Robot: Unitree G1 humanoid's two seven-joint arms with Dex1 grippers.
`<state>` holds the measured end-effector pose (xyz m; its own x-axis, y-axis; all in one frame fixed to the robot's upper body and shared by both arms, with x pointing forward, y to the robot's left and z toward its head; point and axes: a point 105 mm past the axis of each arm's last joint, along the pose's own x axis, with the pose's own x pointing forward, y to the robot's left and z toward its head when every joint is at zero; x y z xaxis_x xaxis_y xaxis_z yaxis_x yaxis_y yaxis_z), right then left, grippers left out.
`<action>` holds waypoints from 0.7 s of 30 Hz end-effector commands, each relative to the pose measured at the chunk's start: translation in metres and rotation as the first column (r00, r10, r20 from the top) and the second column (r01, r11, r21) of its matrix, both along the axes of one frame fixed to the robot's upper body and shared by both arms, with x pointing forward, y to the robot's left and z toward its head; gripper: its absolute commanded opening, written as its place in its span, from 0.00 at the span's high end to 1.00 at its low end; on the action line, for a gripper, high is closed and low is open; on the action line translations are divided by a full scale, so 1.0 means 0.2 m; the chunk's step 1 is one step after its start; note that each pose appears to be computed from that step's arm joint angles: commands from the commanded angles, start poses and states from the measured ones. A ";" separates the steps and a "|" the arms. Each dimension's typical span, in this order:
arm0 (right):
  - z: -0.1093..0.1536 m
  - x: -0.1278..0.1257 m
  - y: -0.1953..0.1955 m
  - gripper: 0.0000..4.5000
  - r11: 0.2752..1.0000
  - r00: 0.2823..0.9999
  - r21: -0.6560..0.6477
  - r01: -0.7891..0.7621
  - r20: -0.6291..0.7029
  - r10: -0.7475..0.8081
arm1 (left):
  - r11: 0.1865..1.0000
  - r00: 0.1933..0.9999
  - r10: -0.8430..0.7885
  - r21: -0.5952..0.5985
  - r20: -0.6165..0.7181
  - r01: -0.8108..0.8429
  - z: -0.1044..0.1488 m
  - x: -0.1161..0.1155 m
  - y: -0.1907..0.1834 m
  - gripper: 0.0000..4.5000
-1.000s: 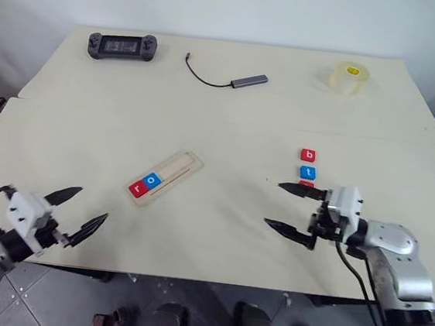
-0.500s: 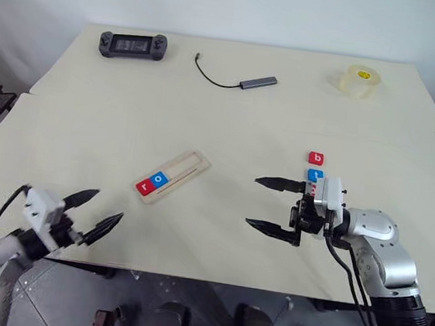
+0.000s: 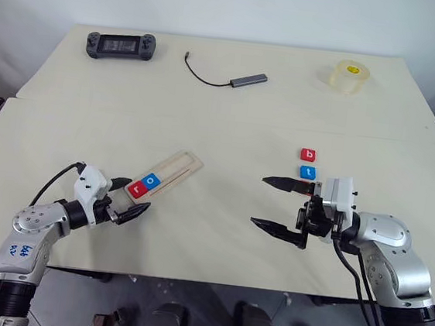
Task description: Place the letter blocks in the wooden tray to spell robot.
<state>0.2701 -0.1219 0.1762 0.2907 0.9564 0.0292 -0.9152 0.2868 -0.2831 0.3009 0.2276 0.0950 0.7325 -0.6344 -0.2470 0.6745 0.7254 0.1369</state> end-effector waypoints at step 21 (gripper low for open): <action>0.02 -0.17 -0.33 0.00 0.962 0.967 -0.096 0.254 0.026 -0.253 | 0.840 0.834 -0.538 0.159 0.122 0.518 0.08 0.03 -0.50 0.25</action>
